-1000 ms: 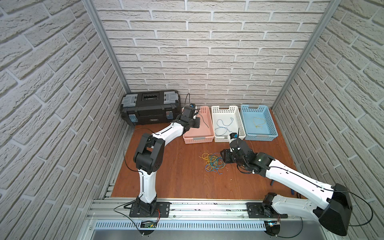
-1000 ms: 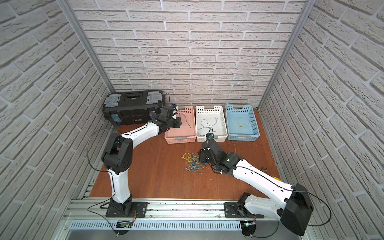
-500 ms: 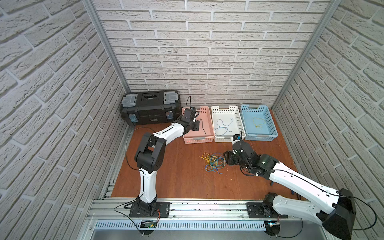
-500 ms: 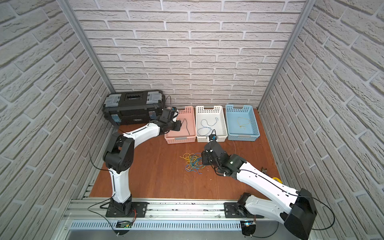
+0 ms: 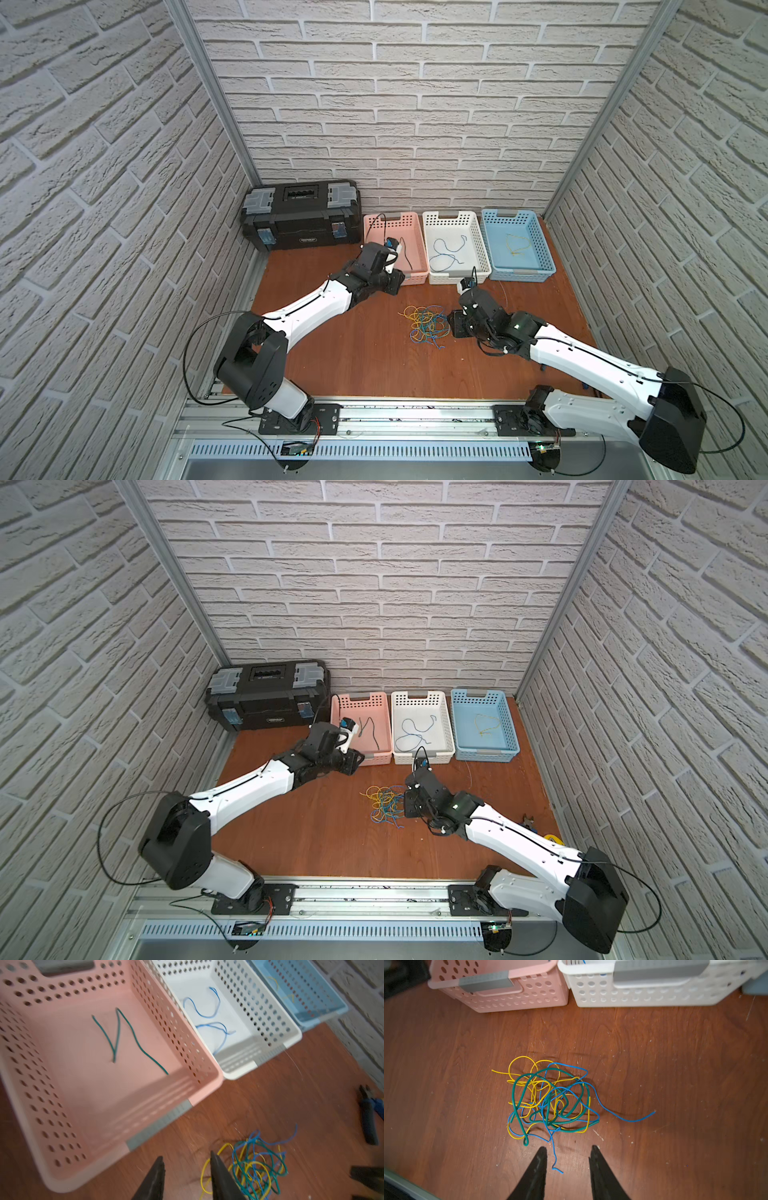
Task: Untangle and sort cables by color
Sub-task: Place the cable in the bin.
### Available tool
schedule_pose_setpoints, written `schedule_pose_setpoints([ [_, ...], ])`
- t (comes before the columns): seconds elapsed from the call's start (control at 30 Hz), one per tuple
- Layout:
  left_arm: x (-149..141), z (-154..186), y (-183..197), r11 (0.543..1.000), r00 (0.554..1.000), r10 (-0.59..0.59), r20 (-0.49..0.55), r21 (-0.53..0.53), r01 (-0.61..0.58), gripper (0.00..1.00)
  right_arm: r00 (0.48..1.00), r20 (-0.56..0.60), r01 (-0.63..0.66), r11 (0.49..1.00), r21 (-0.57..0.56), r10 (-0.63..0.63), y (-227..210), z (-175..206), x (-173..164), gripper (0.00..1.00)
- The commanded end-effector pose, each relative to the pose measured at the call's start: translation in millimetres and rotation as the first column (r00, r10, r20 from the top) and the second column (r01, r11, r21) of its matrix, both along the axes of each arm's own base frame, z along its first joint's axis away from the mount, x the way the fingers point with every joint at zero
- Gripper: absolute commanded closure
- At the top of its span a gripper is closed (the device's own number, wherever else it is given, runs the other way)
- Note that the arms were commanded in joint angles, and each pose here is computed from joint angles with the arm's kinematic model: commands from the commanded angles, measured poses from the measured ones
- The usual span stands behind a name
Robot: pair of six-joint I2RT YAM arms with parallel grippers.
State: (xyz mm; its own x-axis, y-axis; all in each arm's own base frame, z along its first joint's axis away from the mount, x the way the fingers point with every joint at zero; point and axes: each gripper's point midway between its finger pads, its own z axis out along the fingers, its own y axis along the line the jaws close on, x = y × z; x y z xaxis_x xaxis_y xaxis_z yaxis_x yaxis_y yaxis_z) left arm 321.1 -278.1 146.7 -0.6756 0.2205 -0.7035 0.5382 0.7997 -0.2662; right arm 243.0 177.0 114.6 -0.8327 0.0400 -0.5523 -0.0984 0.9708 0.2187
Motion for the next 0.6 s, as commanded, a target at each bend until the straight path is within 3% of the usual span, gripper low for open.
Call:
schedule_pose_setpoints([
  [0.0,-27.5,-1.0,-27.1,0.990,0.998,-0.057,-0.033,-0.131,0.052,0.65,1.000,0.007,0.013,0.999,0.046,-0.013,11.3,-6.3,6.4,0.70],
  [0.13,-48.5,-15.1,-39.3,0.989,0.997,-0.060,-0.055,-0.139,0.052,0.66,0.999,-0.009,0.032,0.994,0.106,-0.032,22.5,-12.4,10.3,0.70],
  [0.27,-47.0,-26.5,-28.8,0.989,0.998,0.007,-0.057,-0.145,-0.015,0.72,1.000,-0.021,-0.008,0.981,0.196,0.012,44.0,-14.7,10.5,0.67],
  [0.43,-52.4,-47.2,-20.5,0.998,0.997,-0.010,-0.079,-0.064,0.005,0.77,0.994,-0.022,-0.100,0.985,0.137,0.104,62.0,-14.5,8.2,0.67],
  [0.57,-55.9,-49.0,-21.3,0.994,0.994,-0.015,-0.104,-0.112,0.003,0.77,0.983,-0.011,-0.184,0.979,0.085,0.186,77.9,-14.3,3.7,0.68],
])
